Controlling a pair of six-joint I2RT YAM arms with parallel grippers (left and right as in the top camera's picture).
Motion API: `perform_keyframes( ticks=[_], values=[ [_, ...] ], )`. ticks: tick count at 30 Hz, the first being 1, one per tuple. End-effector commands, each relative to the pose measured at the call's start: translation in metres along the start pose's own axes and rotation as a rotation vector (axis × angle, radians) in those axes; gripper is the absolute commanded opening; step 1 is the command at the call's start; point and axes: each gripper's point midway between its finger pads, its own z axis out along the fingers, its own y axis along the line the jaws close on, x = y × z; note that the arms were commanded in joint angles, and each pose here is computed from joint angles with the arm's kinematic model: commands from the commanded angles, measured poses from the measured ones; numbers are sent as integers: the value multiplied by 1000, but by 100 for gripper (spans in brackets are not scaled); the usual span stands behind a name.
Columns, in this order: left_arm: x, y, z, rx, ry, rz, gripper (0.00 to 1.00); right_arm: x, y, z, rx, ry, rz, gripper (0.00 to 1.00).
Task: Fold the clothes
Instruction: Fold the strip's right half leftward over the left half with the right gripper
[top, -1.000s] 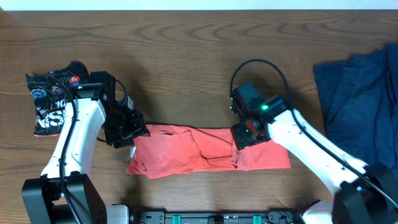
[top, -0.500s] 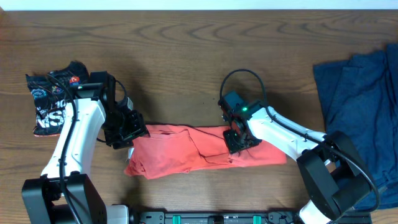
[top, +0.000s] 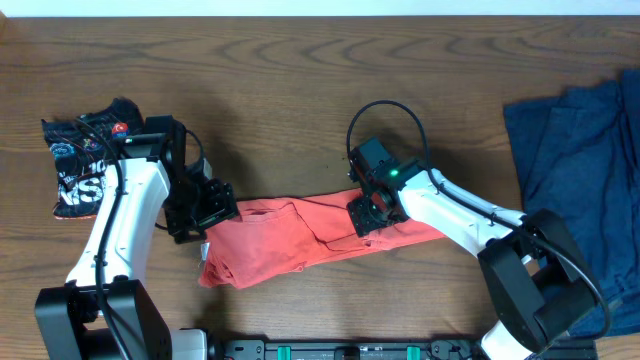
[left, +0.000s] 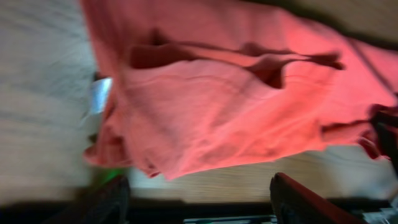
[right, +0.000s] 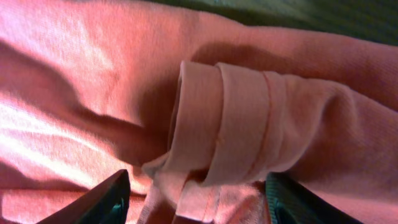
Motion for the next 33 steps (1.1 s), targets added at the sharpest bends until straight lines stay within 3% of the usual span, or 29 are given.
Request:
perform_keyframes(
  ticks=[1, 5, 10, 21, 24, 29, 31, 33],
  values=[
    [-5, 20, -9, -123, -47, -47, 75, -14, -6, -23, 14, -69, -12, 72],
    [-2, 26, -6, -148, -36, -64, 79, -32, -7, -63, -10, -197, -3, 84],
    [-4, 31, 14, -147, -43, -39, 83, -32, -15, -93, -15, -258, 22, 84],
    [-6, 39, 74, -78, -86, 0, 83, -11, -26, -91, 26, -179, 40, 84],
    [-4, 36, 83, -44, -84, 10, 70, -11, -26, -91, 26, -179, 40, 84],
    [0, 36, 95, -23, -85, 13, 64, -9, -27, -91, 27, -172, 41, 84],
    [0, 31, 97, 11, -84, 16, 51, -9, -27, -91, 28, -171, 41, 83],
    [1, 28, 97, 33, -81, 18, 31, -8, -27, -91, 29, -165, 41, 84]
  ],
)
